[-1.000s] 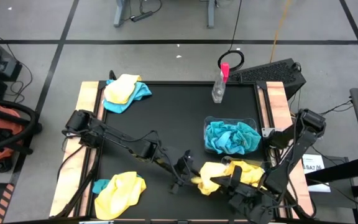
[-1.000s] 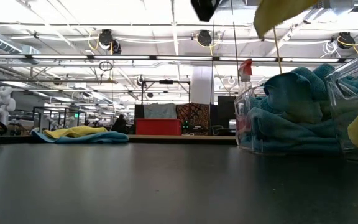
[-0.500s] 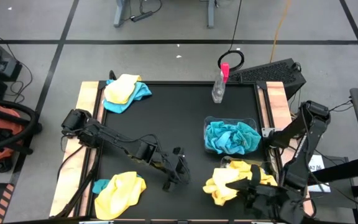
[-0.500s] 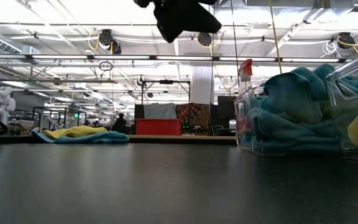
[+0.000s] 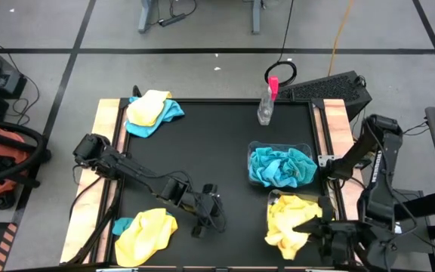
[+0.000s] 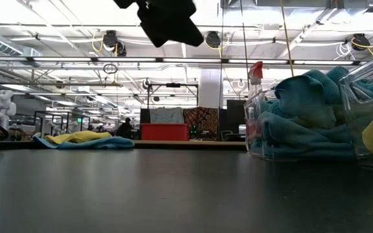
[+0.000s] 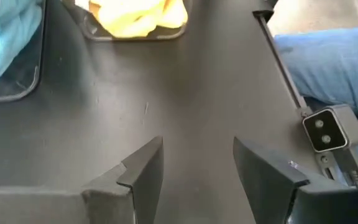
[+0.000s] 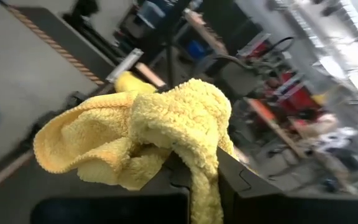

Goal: Sort microfiber towel by color & place in baskets
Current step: Put the yellow towel into the bottom transparent bin

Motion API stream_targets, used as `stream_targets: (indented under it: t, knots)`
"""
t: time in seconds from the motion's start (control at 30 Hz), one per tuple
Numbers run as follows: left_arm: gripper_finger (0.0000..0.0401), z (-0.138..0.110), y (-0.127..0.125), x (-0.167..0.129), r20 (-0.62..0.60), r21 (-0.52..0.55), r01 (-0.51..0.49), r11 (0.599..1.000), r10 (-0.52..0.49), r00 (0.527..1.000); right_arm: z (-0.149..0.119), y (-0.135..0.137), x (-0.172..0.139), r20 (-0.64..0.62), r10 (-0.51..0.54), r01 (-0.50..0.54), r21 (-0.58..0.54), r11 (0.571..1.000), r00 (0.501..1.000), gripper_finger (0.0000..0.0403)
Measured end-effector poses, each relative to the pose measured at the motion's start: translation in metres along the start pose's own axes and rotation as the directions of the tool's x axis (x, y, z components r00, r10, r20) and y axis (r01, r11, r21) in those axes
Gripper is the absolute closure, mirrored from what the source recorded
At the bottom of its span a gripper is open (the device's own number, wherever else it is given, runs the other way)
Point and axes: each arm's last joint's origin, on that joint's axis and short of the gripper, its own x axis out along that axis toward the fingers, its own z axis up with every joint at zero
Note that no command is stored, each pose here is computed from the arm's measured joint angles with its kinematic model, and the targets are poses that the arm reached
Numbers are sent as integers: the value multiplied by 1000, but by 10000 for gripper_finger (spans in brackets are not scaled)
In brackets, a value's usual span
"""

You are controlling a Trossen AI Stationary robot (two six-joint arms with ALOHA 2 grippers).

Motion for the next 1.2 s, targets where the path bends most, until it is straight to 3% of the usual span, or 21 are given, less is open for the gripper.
stream_targets:
  t: [0.2, 0.47, 0.67, 1.2]
  knots:
    - [202, -2, -2, 0, -15, 1, 0, 1000, 0, 1000, -8, -5, -9, -12, 150, -147, 113, 983, 989, 392]
    - [202, -4, -1, 0, -36, 0, -5, 1000, 5, 999, -30, -3, -13, -155, 317, -272, 255, 928, 936, 392]
    - [202, -5, -1, 0, -44, 0, -7, 1000, 7, 999, -43, -6, -16, -259, 323, -229, 336, 914, 910, 392]
    - [202, -9, 0, 0, -89, -27, -18, 999, 16, 996, -53, -7, -4, -356, 297, -166, 354, 920, 886, 392]
